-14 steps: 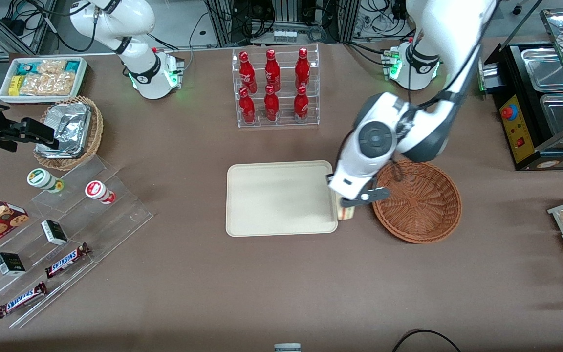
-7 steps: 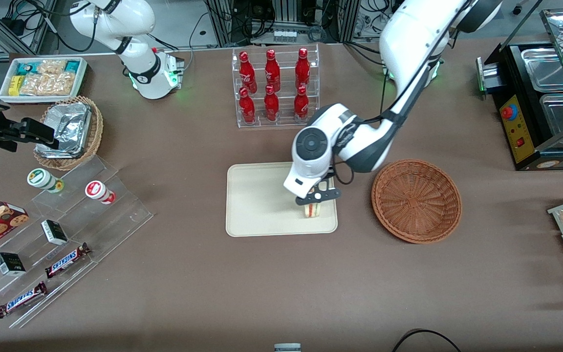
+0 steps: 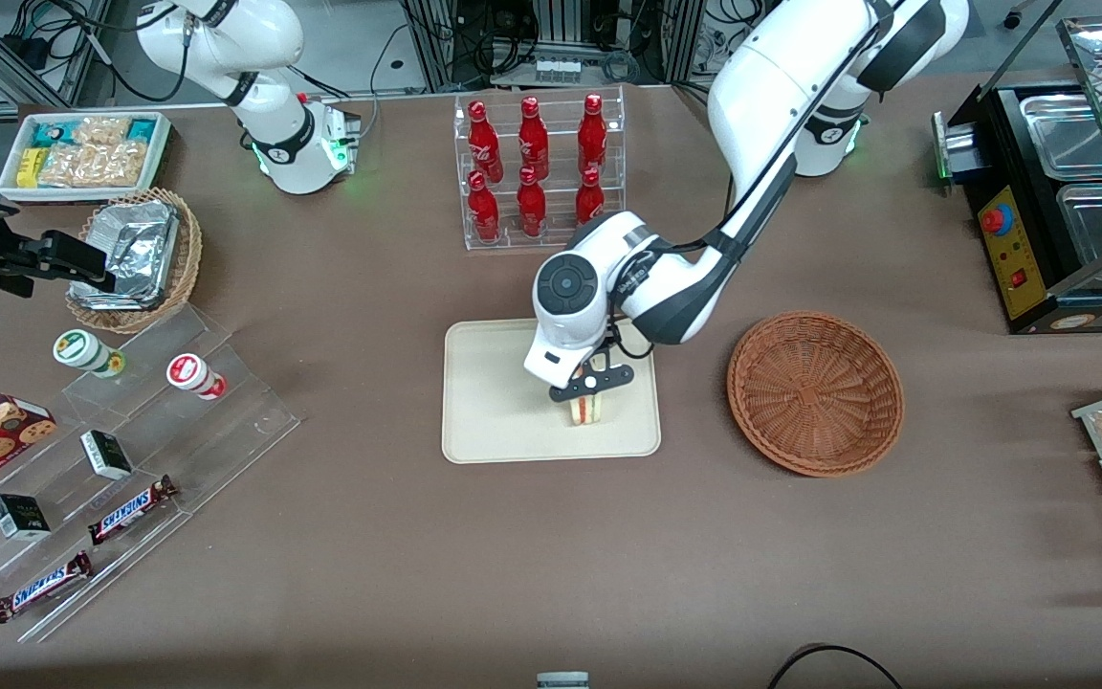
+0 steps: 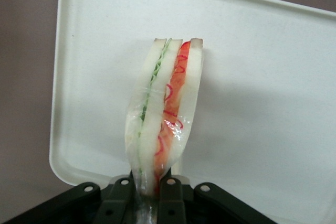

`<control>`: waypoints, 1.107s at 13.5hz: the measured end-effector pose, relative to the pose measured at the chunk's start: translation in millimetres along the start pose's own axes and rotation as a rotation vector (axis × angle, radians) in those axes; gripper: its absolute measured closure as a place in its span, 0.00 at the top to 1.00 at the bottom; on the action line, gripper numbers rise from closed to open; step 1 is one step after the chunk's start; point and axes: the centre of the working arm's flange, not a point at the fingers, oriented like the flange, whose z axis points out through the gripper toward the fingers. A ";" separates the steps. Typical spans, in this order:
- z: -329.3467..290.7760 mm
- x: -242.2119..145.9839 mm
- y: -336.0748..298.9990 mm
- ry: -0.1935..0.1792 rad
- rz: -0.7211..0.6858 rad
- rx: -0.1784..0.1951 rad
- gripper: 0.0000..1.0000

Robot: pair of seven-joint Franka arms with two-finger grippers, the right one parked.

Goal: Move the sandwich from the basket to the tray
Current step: 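Lower the sandwich onto the tray and open the left gripper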

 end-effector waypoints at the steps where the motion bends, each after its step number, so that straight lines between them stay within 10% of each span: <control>1: 0.5 -1.4 5.2 0.009 -0.008 -0.021 0.15; 8: 21.1 -16.7 23.5 0.014 -0.010 -0.045 0.15; 15: 15.0 -12.9 25.0 0.037 -0.004 -0.052 0.81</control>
